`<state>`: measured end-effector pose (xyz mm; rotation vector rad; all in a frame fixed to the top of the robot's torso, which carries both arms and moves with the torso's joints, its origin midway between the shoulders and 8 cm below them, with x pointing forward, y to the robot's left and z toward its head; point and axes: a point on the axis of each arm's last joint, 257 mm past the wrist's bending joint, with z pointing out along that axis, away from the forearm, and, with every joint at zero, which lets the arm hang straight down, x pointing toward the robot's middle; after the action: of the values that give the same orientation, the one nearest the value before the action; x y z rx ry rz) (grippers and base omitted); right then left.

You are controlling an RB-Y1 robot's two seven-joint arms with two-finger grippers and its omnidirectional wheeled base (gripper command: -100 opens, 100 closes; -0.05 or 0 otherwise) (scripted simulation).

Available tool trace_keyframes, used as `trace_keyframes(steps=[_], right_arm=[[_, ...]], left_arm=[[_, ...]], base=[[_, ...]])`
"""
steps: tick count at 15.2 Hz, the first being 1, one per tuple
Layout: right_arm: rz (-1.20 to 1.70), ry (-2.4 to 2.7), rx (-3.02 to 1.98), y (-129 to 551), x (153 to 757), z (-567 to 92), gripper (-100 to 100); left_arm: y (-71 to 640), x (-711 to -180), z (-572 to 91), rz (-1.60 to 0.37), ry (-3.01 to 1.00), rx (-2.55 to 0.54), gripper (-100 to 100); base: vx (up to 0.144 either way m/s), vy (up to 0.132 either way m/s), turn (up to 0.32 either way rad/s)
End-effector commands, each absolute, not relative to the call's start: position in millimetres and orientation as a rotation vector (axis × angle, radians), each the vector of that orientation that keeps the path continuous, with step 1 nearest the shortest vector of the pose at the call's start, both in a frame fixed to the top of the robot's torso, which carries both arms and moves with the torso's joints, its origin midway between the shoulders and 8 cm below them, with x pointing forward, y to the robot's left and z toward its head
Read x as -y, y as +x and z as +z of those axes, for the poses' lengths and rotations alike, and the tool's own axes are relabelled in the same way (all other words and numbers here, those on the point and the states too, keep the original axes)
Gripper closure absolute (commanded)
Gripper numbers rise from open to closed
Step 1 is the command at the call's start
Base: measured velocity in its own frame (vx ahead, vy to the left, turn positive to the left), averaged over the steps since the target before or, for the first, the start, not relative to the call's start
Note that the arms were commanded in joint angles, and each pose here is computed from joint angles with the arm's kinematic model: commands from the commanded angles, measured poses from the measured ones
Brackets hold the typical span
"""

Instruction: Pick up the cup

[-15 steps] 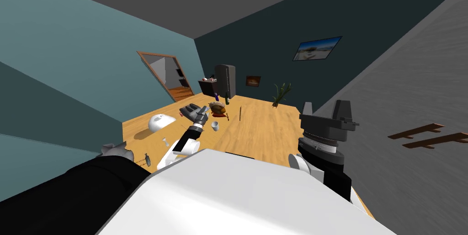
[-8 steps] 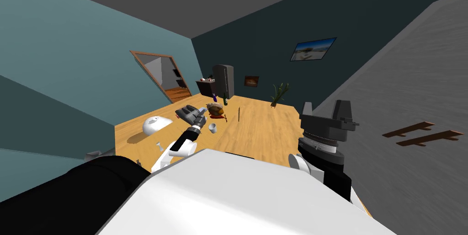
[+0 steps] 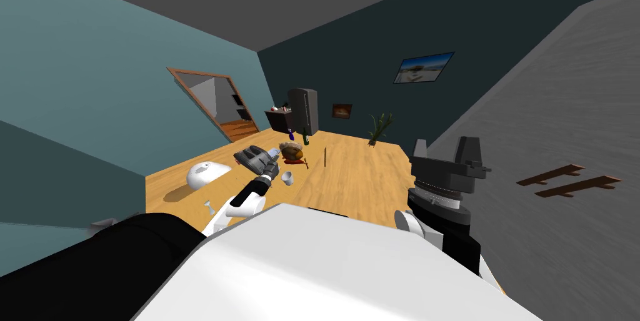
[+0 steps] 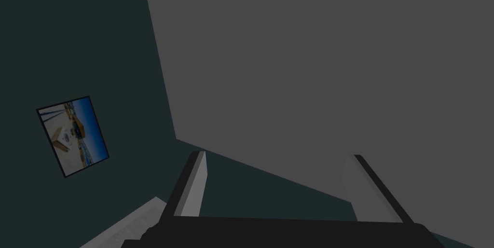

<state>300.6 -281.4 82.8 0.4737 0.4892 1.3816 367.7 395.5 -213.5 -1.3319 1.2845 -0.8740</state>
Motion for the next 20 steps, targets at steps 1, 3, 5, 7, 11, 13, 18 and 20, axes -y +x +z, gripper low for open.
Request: trace_keyframes(steps=[1, 3, 5, 7, 11, 13, 18, 20], right_arm=[[1.382, 0.474, -0.489, 300.6, 281.4, 82.8, 0], [1.382, 0.474, -0.489, 300.6, 281.4, 82.8, 0], [1.382, 0.474, -0.489, 300.6, 281.4, 82.8, 0], [1.382, 0.474, -0.489, 300.6, 281.4, 82.8, 0], [1.382, 0.474, -0.489, 300.6, 281.4, 82.8, 0], [1.382, 0.474, -0.489, 300.6, 281.4, 82.8, 0], [1.382, 0.474, -0.489, 300.6, 281.4, 82.8, 0], [1.382, 0.474, -0.489, 300.6, 281.4, 82.8, 0]], left_arm=[[360.3, -403.3, -227.2, -0.837, -1.382, -1.309, -100], [359.4, -403.8, -230.4, -0.829, -1.393, -1.317, -100], [349.0, -413.8, -248.4, -0.782, -1.455, -1.343, -100], [339.5, -422.8, -260.9, -0.748, -1.502, -1.356, -100], [323.1, -432.2, -284.9, -0.682, -1.590, -1.395, -100], [310.9, -440.2, -297.8, -0.643, -1.642, -1.407, -100], [291.7, -447.5, -319.1, -0.578, -1.728, -1.439, -100], [277.6, -453.8, -331.0, -0.539, -1.783, -1.448, -100]], base=[[0.059, -0.012, -0.064], [0.033, -0.008, -0.011], [0.043, -0.009, -0.062], [0.051, -0.010, -0.036], [0.059, -0.010, -0.052], [0.056, -0.008, -0.042], [0.058, -0.007, -0.043], [0.064, -0.010, -0.054]])
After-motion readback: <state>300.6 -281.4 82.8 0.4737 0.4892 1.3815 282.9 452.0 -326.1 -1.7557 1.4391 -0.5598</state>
